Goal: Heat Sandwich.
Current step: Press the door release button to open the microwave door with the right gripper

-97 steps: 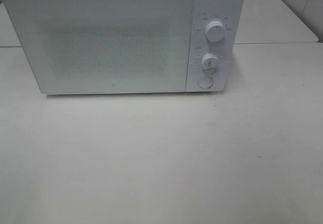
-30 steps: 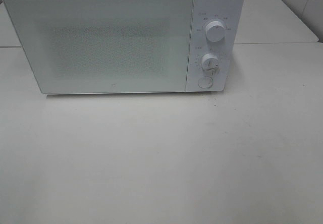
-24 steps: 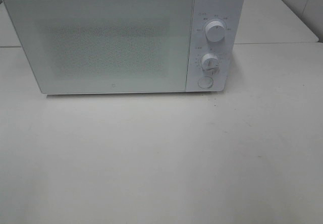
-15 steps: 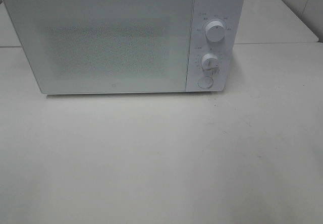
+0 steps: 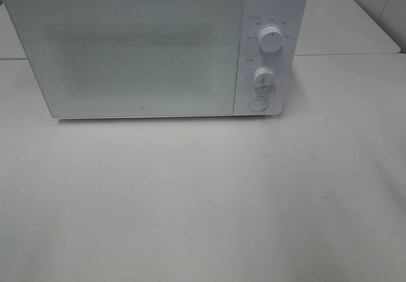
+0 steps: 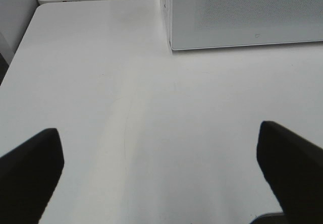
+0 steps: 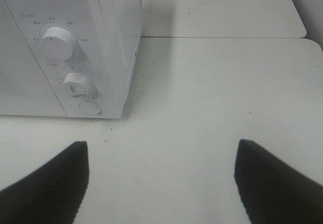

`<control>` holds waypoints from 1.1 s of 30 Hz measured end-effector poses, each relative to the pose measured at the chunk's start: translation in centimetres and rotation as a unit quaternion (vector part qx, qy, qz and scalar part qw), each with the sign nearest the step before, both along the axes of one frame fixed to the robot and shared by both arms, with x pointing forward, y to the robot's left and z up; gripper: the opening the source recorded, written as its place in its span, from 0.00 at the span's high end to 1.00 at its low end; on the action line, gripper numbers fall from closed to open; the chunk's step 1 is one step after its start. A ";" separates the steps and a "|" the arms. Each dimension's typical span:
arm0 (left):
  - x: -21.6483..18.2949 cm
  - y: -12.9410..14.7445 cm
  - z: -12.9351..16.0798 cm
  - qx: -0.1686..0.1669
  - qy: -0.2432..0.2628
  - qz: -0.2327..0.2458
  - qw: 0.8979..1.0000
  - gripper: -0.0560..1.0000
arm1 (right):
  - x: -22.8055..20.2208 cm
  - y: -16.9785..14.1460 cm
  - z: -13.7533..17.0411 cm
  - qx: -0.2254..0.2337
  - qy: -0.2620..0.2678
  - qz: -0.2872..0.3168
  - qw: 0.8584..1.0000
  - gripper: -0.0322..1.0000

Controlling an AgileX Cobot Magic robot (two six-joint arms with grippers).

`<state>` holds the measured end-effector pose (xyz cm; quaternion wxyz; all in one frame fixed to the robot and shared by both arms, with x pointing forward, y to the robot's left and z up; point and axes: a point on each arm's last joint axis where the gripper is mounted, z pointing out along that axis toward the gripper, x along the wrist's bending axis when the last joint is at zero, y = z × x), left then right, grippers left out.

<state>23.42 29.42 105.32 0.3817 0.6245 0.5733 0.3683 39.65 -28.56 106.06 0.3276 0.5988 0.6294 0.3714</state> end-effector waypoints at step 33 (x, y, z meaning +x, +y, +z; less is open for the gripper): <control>0.0 0.0 0.0 0.000 0.000 0.000 1.000 0.01 | 7.5 2.3 -9.8 0.007 -0.168 -0.015 0.986 0.23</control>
